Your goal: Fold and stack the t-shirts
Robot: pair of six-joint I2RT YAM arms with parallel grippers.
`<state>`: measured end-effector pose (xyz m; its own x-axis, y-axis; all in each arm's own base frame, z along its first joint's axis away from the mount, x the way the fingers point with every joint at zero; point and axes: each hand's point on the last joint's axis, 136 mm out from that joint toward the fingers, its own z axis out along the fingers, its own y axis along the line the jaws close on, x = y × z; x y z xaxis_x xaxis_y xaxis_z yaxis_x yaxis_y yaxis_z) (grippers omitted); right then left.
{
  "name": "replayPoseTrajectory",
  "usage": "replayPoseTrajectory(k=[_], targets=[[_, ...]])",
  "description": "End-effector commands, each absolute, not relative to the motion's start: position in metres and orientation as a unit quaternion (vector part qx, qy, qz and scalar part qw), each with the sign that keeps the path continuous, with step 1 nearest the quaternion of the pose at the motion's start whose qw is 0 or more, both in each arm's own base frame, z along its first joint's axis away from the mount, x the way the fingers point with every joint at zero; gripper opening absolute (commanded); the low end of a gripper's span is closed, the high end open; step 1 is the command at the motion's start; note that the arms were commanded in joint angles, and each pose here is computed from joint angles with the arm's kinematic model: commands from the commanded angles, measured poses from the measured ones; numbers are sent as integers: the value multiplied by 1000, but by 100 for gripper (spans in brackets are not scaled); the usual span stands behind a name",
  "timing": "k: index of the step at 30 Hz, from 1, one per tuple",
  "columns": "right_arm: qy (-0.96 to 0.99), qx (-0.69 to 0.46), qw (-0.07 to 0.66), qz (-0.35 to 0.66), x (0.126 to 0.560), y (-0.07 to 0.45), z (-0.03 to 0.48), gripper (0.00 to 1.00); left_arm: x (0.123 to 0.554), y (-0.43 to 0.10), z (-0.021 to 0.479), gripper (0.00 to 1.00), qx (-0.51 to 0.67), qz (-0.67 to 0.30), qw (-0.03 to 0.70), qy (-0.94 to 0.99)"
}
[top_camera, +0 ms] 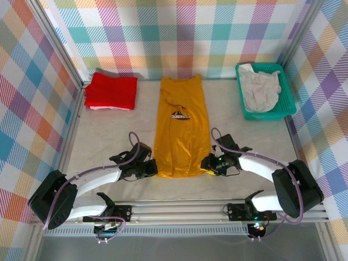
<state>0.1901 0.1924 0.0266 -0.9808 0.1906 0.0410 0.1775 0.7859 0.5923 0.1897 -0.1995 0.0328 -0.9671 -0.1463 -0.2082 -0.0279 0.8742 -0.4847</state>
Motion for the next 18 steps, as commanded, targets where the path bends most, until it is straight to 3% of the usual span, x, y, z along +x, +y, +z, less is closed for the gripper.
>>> replayPoseTrajectory(k=[1, 4, 6, 8, 16, 18], targets=[[942, 100, 17, 321, 197, 197, 30, 29, 190, -199, 32, 0, -37, -238, 124, 962], [945, 103, 22, 311, 197, 193, 27, 28, 190, -196, 31, 0, -40, -232, 129, 963], [948, 110, 25, 297, 198, 189, 26, 42, 191, -196, 33, 0, -40, -234, 133, 962], [948, 110, 28, 296, 199, 189, 27, 43, 192, -196, 35, 0, -40, -235, 137, 961], [946, 111, 29, 303, 199, 190, 28, 22, 192, -195, 32, 0, -40, -228, 134, 963], [946, 112, 31, 303, 198, 189, 30, 13, 193, -193, 34, 0, -42, -225, 138, 964]])
